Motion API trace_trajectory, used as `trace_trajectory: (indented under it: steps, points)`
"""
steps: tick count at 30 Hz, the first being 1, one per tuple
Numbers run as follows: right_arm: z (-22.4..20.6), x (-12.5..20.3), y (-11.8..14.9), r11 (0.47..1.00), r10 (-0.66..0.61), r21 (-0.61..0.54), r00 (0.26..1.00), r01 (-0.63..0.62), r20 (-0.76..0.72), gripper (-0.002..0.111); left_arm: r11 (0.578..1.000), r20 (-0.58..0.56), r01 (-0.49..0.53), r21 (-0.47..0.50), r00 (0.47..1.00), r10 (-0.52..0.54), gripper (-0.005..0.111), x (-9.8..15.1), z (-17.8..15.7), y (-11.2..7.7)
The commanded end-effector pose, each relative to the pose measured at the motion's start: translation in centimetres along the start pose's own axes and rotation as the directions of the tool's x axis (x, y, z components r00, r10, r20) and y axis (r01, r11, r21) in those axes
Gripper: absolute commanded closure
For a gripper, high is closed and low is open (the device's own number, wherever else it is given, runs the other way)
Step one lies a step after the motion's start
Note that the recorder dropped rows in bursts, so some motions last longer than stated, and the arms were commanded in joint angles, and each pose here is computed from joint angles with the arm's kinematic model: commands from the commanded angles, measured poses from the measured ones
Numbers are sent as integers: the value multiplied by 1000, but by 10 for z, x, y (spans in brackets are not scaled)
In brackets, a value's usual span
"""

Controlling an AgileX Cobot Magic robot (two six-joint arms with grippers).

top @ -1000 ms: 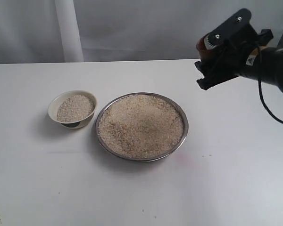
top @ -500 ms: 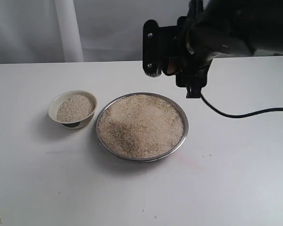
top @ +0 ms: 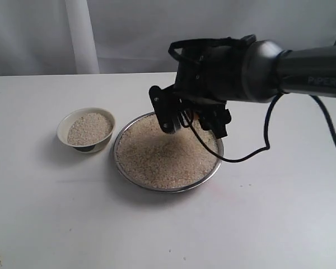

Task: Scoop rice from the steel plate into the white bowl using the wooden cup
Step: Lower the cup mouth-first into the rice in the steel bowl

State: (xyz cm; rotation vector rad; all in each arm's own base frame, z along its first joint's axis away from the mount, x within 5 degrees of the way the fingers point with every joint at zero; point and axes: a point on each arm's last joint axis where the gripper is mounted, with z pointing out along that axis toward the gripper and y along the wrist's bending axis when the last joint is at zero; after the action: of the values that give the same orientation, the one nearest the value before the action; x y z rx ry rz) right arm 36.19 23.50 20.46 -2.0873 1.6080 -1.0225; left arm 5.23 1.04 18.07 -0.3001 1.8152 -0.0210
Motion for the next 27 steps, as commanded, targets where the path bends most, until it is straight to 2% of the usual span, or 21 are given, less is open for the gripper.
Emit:
trace_trajectory:
  steps: [1, 19, 27]
  points:
    - [15, -8, 6, 994, -111, -7, 993, 110, -33, 108, 1000, 5, 9, 11, 1000, -9, 107, -1, 0, -1]
    - [48, -25, 29, 968, -245, -72, 968, 241, -52, 108, 1000, 5, 7, 11, 1000, -7, 107, -1, 0, -1]
    - [55, -43, 22, 970, -235, -73, 970, 230, -62, 108, 1000, 5, 7, 11, 1000, -7, 107, -1, 0, -1]
